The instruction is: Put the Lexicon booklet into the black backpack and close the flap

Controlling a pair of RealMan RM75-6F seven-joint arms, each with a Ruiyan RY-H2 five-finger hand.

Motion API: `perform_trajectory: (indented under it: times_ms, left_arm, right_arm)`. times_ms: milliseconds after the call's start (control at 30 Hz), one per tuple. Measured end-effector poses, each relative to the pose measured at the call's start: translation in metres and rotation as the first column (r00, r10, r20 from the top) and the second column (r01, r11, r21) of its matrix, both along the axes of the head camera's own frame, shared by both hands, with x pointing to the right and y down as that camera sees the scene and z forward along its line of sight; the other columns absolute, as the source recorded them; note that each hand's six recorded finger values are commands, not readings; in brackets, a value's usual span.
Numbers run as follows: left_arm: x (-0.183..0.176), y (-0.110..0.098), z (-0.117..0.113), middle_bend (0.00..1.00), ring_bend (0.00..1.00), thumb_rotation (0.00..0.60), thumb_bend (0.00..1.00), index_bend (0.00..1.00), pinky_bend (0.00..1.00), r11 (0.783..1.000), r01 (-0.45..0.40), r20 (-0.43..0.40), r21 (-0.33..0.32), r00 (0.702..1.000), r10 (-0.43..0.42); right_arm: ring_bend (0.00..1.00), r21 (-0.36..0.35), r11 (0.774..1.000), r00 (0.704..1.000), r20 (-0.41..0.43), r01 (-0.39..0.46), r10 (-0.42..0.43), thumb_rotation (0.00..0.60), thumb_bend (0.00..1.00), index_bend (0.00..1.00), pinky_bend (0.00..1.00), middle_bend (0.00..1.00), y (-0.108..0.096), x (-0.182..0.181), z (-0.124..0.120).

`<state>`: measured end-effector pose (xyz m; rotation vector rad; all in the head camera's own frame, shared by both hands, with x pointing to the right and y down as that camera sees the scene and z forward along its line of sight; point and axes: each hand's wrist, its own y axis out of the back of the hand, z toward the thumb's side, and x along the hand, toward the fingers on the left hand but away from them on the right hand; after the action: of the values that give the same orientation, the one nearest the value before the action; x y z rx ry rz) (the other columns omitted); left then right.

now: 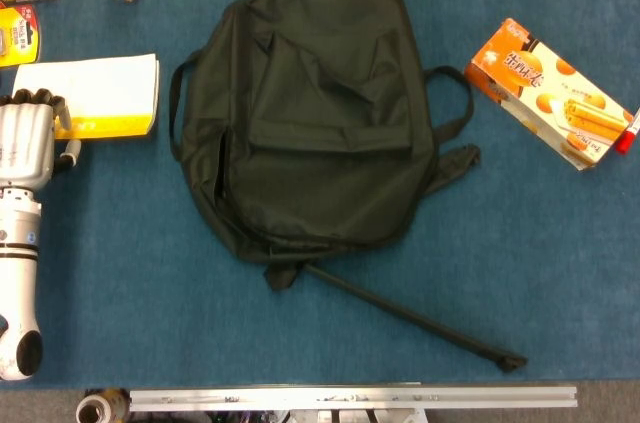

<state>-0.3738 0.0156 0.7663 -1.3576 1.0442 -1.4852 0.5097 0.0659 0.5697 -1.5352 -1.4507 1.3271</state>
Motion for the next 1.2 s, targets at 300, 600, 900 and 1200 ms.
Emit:
perform_trajectory:
  times_ms: [300, 600, 900, 1200]
  left_arm:
    - [-0.001, 0.0, 0.0, 0.45, 0.37, 0.6, 0.26, 0.52, 0.39, 1.0, 0.017, -0.034, 0.004, 0.999, -0.017]
    - [-0.002, -0.003, -0.006, 0.47, 0.38, 0.6, 0.35, 0.55, 0.39, 0.999, 0.017, -0.048, 0.027, 0.999, -0.016]
    - [0.0, -0.004, -0.008, 0.5, 0.39, 0.6, 0.39, 0.58, 0.39, 0.999, 0.011, -0.049, 0.033, 0.999, -0.009]
    - [0.0, -0.005, -0.025, 0.5, 0.39, 0.6, 0.4, 0.62, 0.39, 0.996, -0.025, -0.07, 0.084, 0.997, 0.031]
  right_arm:
    - [0.11, 0.007, 1.0, 1.0, 0.004, -0.006, 0.006, 0.6, 0.0, 0.12, 0.23, 0.29, 0.002, 0.001, -0.003]
    - [0.11, 0.014, 1.0, 1.0, 0.008, -0.008, 0.008, 0.6, 0.0, 0.12, 0.23, 0.29, 0.004, 0.003, -0.005]
    - [0.11, 0.018, 1.0, 1.0, 0.01, -0.013, 0.013, 0.6, 0.0, 0.12, 0.23, 0.29, 0.004, 0.005, -0.006]
    - [0.11, 0.021, 1.0, 1.0, 0.011, -0.01, 0.01, 0.6, 0.0, 0.12, 0.23, 0.29, 0.003, 0.004, -0.006]
